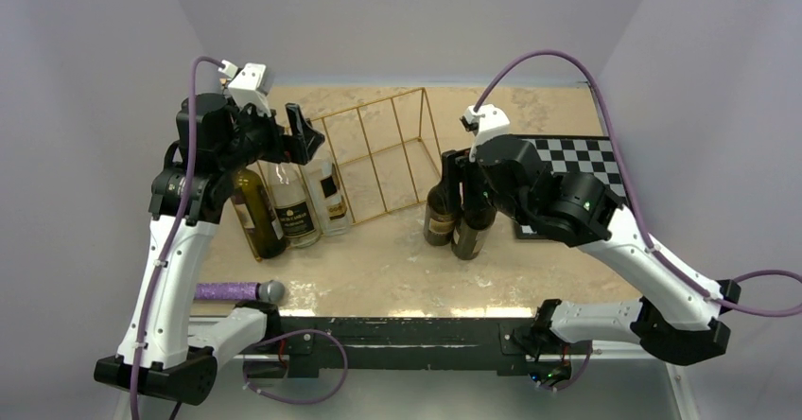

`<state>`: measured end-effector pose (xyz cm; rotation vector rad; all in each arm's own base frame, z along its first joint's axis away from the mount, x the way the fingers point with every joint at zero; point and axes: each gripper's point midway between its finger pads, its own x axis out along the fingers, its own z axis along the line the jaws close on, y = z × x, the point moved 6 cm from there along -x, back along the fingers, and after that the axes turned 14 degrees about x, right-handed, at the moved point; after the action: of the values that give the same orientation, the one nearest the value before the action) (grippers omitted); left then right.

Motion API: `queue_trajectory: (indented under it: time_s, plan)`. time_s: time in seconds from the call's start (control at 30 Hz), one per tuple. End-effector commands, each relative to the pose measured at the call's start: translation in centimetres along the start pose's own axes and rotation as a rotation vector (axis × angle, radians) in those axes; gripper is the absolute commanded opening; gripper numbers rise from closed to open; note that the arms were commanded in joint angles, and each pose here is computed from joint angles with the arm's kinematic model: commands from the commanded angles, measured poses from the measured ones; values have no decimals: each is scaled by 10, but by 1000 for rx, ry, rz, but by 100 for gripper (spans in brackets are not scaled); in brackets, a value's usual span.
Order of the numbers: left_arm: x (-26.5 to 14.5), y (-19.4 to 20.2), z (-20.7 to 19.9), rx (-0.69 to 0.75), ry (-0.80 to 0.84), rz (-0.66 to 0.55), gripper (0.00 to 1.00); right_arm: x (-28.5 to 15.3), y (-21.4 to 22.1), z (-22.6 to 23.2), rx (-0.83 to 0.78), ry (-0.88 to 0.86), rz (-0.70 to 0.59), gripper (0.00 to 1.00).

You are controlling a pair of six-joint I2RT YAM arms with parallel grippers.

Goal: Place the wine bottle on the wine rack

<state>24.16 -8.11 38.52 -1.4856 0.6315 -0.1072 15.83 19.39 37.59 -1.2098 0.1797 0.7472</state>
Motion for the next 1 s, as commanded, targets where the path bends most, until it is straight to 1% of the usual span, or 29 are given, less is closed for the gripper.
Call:
queue_trajectory:
  time_s: [0.0, 0.27, 0.37, 0.5, 0.6, 0.77, 0.83, 0.9, 0.97]
  plan:
    - [-2, -2, 2, 32, -2, -18, 99, 18, 3, -4, 49, 24, 19, 64]
    - [-3, 5, 0, 20, 12, 7, 99, 52, 2, -6, 11, 106, 34, 61]
    - [-2, 11, -2, 30, 35, 15, 99, 61, 3, -10, 7, 162, 20, 54]
    - [-5, 11, -4, 87, 51, -46, 99, 71, 2, -14, -4, 219, -9, 52]
    - [-11, 6, -4, 111, 36, -77, 99, 80, 5, -15, -16, 246, -1, 51]
    - [-14, 7, -4, 126, 29, -74, 99, 88, 9, -18, -23, 280, 6, 46]
    - [-13, 8, -1, 124, 3, -68, 99, 88, 9, -19, -22, 288, 2, 44]
    - [-13, 10, 6, 124, -57, -60, 99, 87, 7, -18, -17, 283, -12, 39]
    - [-15, 9, 10, 134, -91, -57, 99, 85, 5, -18, -19, 274, -21, 24]
